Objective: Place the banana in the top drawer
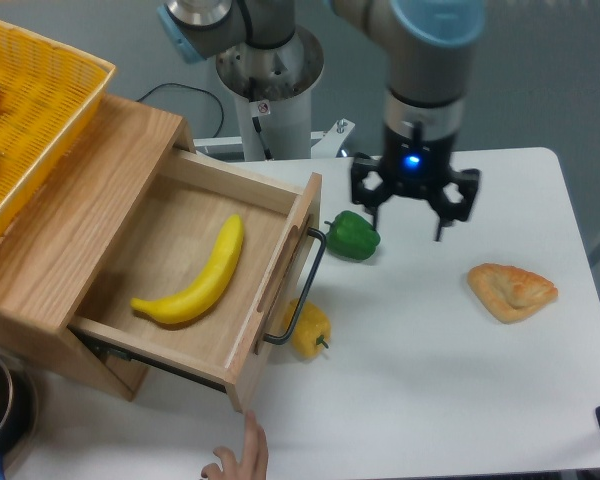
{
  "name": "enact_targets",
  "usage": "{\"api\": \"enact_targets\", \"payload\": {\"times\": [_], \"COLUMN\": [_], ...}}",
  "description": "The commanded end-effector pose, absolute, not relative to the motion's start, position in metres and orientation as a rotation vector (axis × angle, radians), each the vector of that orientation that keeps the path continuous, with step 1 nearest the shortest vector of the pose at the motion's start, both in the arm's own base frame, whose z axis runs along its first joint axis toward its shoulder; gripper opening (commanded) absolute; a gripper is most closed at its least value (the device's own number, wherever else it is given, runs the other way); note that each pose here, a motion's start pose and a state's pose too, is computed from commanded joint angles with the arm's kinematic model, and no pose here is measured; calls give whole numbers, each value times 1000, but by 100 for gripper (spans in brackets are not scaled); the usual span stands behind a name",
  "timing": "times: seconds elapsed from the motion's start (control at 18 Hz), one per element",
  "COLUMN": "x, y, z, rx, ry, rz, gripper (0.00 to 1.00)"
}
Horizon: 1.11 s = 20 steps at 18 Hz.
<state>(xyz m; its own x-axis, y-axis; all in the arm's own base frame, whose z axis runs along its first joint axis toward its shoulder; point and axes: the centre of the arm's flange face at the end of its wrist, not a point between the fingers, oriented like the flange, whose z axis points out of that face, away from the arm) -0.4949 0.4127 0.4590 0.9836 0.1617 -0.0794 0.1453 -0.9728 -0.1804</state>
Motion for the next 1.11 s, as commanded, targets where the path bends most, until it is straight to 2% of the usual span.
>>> {"api": "enact_targets", "payload": {"times": [0.06,0.61,0.72,1.11], "x": [-501,-545,-559,-563], "y": [415,407,396,398], "z": [451,378,369,360], "rx": [-2955,-3043,-3045,-3041], "ry": [-221,-22,62,74], "rz": [143,98,80,55], "gripper": [99,100,100,100]}}
